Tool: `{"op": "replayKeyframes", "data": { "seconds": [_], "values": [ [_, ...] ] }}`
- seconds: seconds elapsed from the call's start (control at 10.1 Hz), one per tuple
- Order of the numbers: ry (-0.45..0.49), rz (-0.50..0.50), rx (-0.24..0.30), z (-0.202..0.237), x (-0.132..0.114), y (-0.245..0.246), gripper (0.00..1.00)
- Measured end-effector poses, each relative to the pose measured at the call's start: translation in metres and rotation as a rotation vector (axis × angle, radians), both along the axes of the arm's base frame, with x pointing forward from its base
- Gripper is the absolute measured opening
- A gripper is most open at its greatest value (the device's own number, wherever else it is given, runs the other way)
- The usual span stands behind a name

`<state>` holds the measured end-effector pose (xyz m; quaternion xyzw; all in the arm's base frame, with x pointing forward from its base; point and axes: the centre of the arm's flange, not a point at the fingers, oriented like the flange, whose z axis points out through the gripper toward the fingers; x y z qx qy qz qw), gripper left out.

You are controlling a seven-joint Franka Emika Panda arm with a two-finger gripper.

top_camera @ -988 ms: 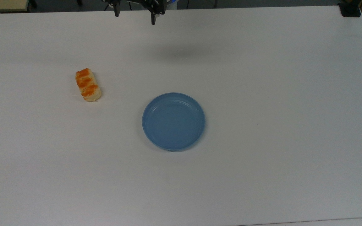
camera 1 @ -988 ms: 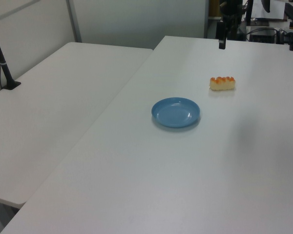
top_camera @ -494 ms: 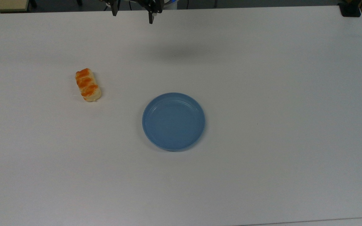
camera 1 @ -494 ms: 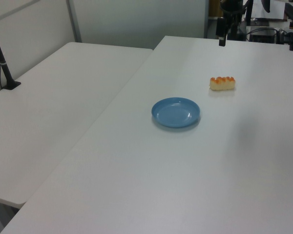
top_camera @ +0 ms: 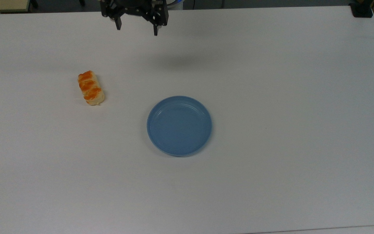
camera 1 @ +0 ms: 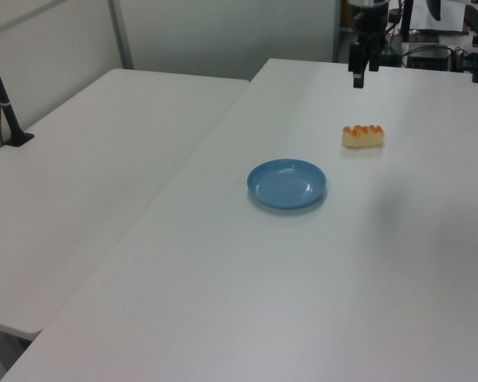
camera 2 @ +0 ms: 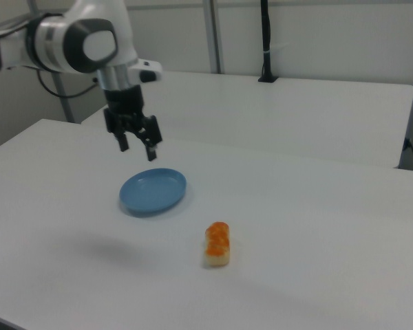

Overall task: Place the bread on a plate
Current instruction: 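Lower the gripper over the orange-topped bread roll and close on it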

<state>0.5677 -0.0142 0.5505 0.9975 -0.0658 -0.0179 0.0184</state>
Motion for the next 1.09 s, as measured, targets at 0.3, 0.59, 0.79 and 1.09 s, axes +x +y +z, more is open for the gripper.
{"op": "replayKeyframes", "data": {
  "seconds": [0.3,0.59,0.79,1.09],
  "values": [
    [-0.017,-0.032,0.006,-0.069,0.037,-0.084,1.00],
    [0.044,0.147,0.018,-0.128,0.042,-0.150,1.00],
    [0.089,0.244,-0.022,-0.165,0.045,-0.172,1.00],
    [0.153,0.320,-0.073,-0.224,0.051,-0.171,1.00]
  ]
}}
